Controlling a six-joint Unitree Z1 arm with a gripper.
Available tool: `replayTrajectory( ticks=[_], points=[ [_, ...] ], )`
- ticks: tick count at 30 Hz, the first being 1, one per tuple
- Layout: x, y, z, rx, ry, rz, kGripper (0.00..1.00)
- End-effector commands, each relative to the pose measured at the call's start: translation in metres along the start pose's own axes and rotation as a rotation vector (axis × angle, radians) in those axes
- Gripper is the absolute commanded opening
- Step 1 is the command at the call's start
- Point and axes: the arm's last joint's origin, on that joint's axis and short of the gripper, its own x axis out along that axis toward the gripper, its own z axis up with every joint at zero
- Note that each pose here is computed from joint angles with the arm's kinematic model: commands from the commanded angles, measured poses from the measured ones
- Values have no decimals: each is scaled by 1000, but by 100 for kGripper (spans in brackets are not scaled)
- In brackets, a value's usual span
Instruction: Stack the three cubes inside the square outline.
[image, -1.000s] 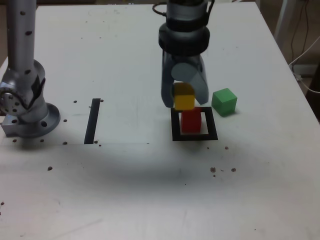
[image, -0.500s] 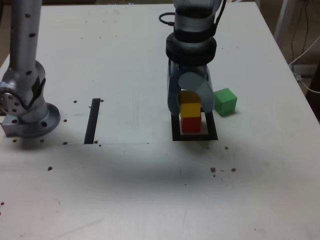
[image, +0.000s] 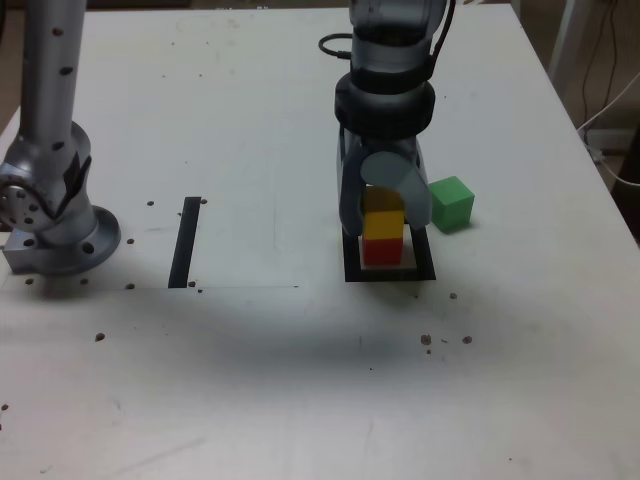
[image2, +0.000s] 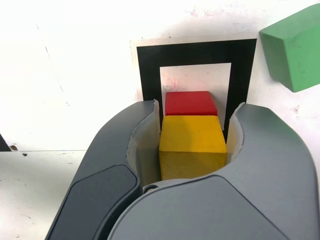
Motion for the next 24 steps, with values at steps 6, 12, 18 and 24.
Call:
replayTrajectory(
  ticks=[6,12,18,24],
  points=[
    [2,-1,0,-2,2,1,50],
    [3,0,-3,-15,-1,10,83],
    [1,2,-4,-27,-29,33,99],
    [-7,4,-7,-28,-60,53,99]
  ],
)
